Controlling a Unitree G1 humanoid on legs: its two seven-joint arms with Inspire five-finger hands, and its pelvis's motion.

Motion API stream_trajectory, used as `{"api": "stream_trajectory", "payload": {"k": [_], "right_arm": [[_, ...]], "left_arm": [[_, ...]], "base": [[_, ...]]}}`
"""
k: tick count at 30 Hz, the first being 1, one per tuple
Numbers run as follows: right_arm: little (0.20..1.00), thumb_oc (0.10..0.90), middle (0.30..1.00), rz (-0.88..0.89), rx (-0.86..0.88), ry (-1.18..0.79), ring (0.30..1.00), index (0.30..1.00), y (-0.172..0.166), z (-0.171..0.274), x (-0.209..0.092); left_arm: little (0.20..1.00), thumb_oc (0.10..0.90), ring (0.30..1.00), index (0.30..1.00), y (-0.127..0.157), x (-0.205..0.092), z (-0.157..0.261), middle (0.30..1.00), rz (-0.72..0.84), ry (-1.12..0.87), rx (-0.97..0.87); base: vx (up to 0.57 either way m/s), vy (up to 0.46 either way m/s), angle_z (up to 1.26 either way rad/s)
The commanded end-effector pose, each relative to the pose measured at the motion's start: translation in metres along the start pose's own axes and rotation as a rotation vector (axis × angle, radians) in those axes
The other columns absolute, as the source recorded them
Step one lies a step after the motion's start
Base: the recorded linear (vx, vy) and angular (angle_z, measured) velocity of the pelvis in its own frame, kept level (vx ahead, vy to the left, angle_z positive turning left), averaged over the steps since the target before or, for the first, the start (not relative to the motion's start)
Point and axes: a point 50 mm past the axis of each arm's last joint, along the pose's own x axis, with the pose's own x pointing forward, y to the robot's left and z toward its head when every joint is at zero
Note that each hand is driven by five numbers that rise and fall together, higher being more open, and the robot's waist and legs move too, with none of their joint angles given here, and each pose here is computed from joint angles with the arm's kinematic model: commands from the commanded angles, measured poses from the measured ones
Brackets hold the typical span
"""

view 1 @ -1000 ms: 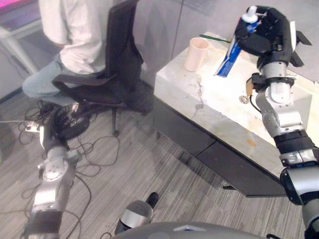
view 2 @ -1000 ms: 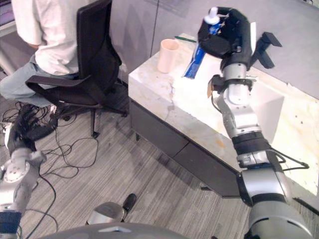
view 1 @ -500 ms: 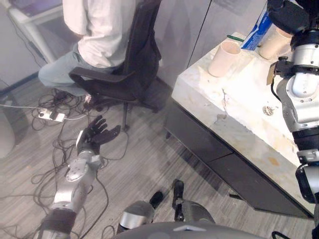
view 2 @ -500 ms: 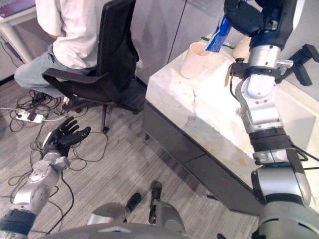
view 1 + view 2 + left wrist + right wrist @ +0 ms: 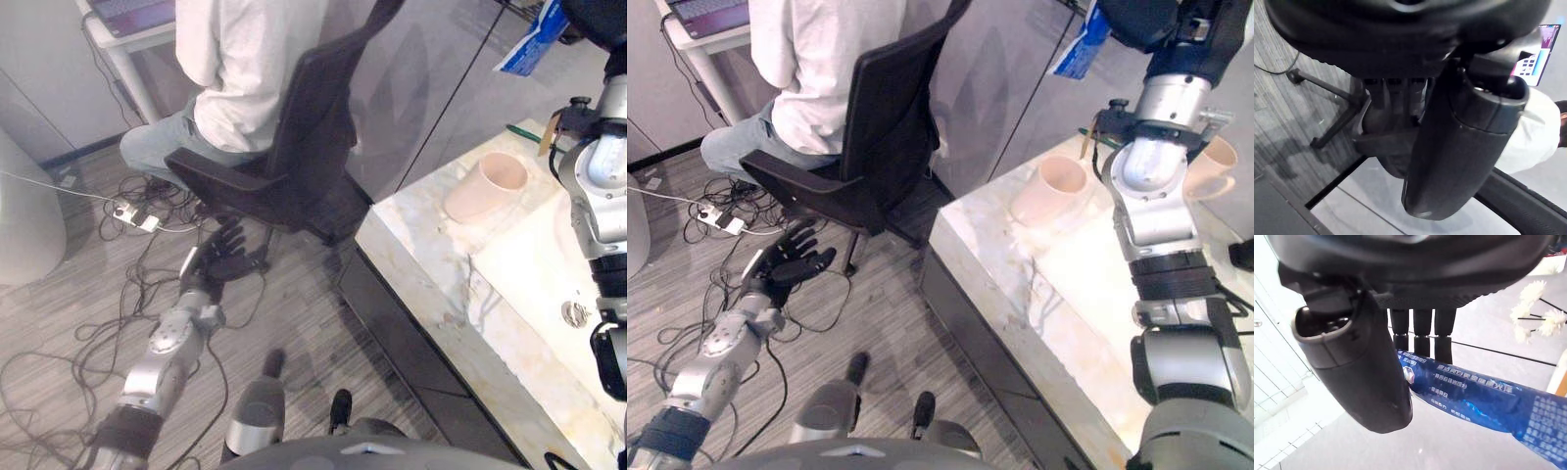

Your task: Organize the bathroom.

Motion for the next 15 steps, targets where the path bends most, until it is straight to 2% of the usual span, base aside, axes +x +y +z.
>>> {"api": "stream_trajectory", "payload": {"k": [1, 5, 15], "right_arm": [[0.300, 0.400, 0.300, -0.048, 0.022, -0.241, 0.300, 0.300, -0.015, 0.049, 0.023], [0.300, 0.400, 0.300, -0.036, 0.029, -0.238, 0.300, 0.300, -0.021, 0.056, 0.027], [0.300, 0.400, 0.300, 0.008, -0.001, -0.170, 0.300, 0.300, -0.026, 0.058, 0.018]], "left_arm": [[0.900, 0.800, 0.900, 0.900, -0.020, 0.000, 0.033, 0.900, -0.116, -0.182, -0.016], [0.900, 0.800, 0.900, 0.900, -0.037, 0.005, 0.034, 0.900, -0.153, -0.173, -0.017], [0.900, 0.800, 0.900, 0.900, -0.036, 0.006, 0.032, 0.900, -0.110, -0.172, -0.015]], "base": [[0.07, 0.103, 0.26], [0.09, 0.120, 0.15], [0.03, 0.097, -0.16]]}}
